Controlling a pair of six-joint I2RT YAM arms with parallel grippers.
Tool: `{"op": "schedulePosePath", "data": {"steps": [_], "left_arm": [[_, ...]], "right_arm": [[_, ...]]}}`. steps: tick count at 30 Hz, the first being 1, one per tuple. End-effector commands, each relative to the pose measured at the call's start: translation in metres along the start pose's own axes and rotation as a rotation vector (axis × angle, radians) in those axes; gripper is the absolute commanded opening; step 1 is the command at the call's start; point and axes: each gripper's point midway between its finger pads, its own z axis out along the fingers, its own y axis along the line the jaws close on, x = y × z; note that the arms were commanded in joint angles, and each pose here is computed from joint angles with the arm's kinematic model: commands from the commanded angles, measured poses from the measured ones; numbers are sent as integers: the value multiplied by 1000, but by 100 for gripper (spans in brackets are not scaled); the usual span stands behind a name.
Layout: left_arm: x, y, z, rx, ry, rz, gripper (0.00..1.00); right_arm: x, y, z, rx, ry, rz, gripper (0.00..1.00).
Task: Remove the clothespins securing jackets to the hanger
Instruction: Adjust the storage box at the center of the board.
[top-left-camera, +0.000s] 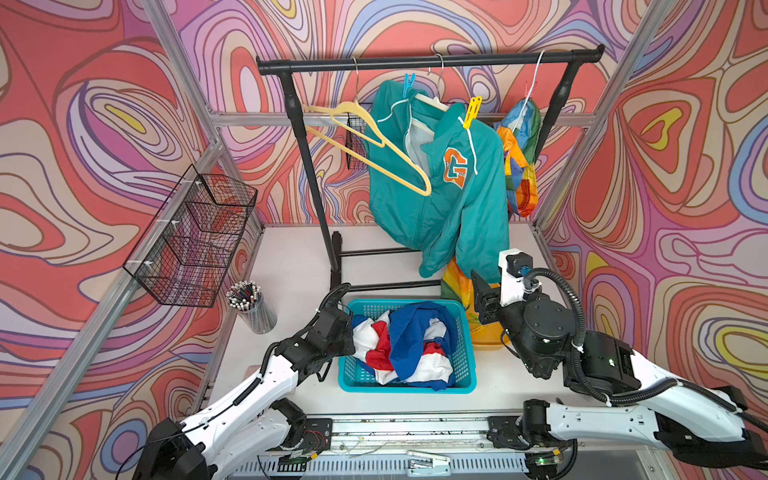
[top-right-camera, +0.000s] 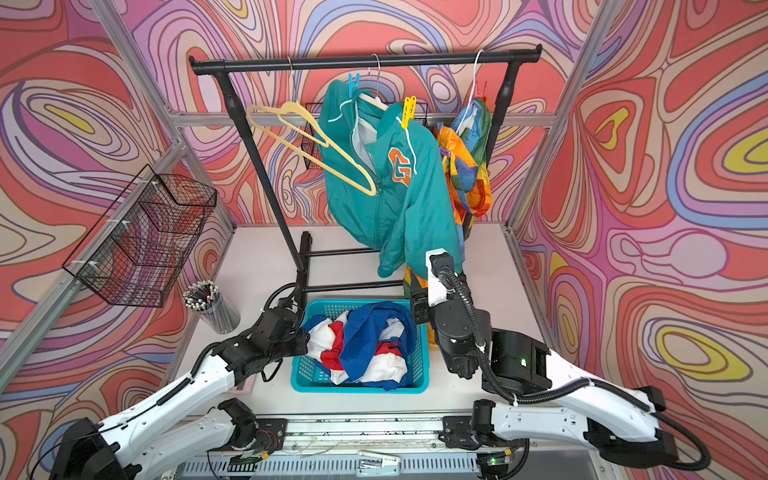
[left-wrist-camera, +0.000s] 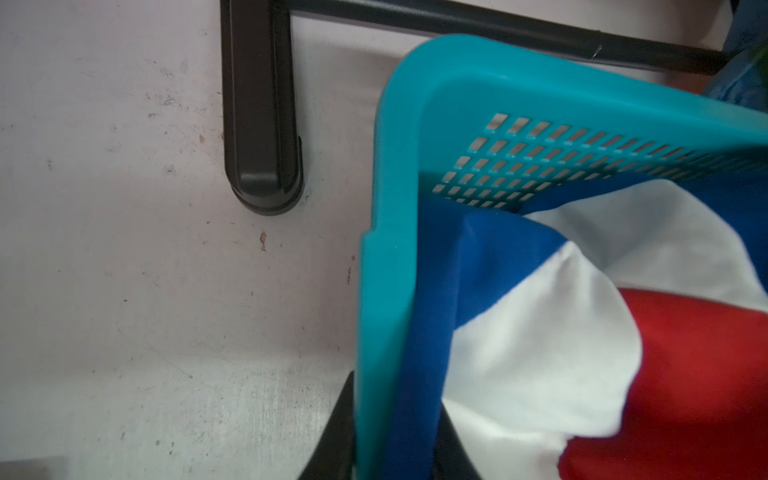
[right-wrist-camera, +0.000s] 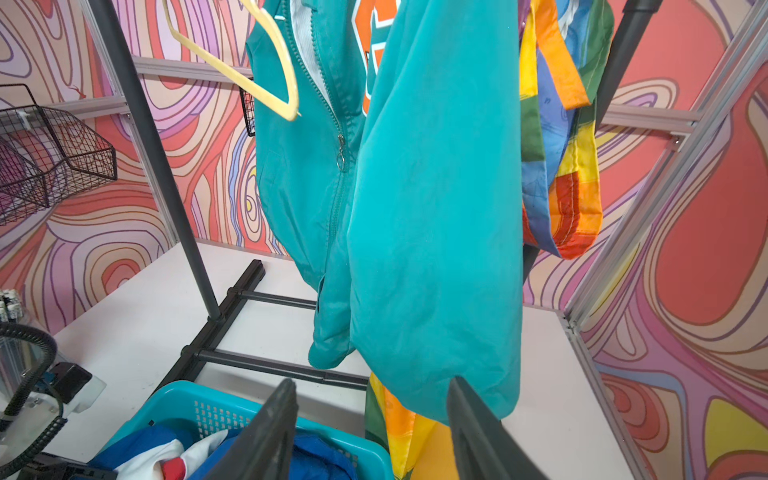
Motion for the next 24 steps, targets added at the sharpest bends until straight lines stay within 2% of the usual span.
{"op": "schedulePosePath", "data": {"steps": [1, 6, 14, 24], "left_arm": [[-16, -2, -1, -12, -17, 21, 19], [-28, -3, 4, -25, -31, -9, 19], [-46, 12, 16, -57, -29, -68, 10], [-76, 4, 20, -34, -37, -14, 10]], "right_arm": [[-22, -13, -6, 32, -44, -16, 60], [-29, -15, -7, 36, -54, -16, 60], [-34, -12, -6, 35, -72, -30, 62], [-77, -10, -7, 34, -166, -46, 63]]}}
